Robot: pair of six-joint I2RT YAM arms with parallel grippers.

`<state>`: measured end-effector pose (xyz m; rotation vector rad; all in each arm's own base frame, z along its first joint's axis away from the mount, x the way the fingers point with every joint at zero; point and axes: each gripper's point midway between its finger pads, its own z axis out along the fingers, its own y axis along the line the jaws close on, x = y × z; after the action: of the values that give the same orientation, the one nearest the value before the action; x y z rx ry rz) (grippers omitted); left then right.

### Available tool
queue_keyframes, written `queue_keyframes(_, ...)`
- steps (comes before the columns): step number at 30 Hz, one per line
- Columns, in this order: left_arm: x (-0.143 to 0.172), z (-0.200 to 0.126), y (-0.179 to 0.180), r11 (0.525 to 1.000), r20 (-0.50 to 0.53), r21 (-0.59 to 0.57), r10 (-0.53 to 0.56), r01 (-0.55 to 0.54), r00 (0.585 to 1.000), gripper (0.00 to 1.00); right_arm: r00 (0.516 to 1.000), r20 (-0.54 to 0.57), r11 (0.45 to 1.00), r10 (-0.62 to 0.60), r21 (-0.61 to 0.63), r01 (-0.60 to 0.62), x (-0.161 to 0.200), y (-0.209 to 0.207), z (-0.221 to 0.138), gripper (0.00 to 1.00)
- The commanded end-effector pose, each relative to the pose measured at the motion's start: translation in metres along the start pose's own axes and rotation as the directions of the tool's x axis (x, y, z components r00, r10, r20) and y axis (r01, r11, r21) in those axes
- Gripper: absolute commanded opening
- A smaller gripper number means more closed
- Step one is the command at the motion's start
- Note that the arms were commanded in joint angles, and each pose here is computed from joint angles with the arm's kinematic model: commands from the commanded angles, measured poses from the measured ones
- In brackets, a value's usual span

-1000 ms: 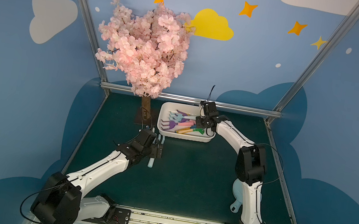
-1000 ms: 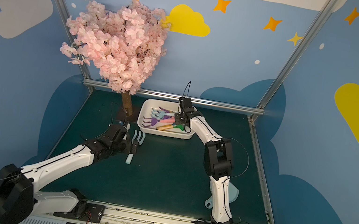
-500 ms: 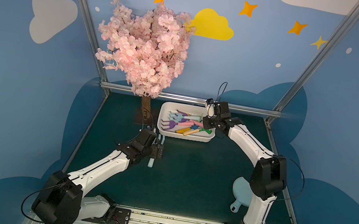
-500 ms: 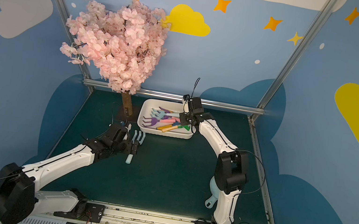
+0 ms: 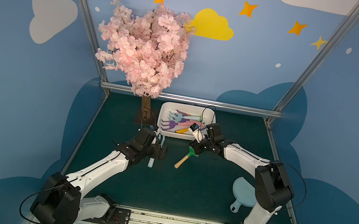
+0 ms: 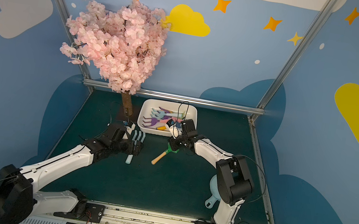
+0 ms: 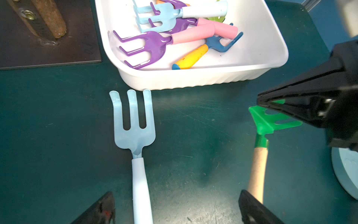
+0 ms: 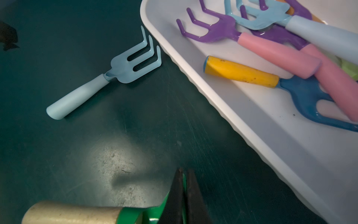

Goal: Take the hand rake out of the storage box
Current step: Place the rake at the center of the board.

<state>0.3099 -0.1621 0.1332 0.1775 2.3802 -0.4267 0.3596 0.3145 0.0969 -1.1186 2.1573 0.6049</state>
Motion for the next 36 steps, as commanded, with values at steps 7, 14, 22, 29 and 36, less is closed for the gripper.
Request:
queue_keyframes(7,0.009,0.013,-0.031,0.988,-0.051,0.107,0.114,-0.108,0.992,1.0,0.995,-0.104,1.0,0.005,-0.008,-0.006,0.025,0.0,0.033,0.0)
queue_keyframes(14,0.019,0.026,-0.038,0.988,-0.113,0.11,0.124,-0.112,0.986,1.0,0.981,-0.194,0.998,-0.02,0.047,0.03,0.04,-0.004,0.048,0.04)
queue_keyframes(22,0.03,0.034,-0.048,0.981,-0.152,0.125,0.165,-0.147,0.975,1.0,0.987,-0.161,0.993,-0.011,0.114,0.029,0.025,-0.008,0.021,0.49)
queue_keyframes(29,0.043,0.043,-0.065,0.967,-0.18,0.126,0.24,-0.22,0.954,0.92,0.988,-0.085,0.964,0.13,0.244,-0.106,0.026,-0.025,-0.013,0.61)
queue_keyframes(36,0.059,0.066,-0.095,0.947,-0.231,0.15,0.313,-0.284,0.921,0.84,0.939,-0.014,0.879,0.345,0.356,-0.317,0.053,-0.049,-0.054,0.8)
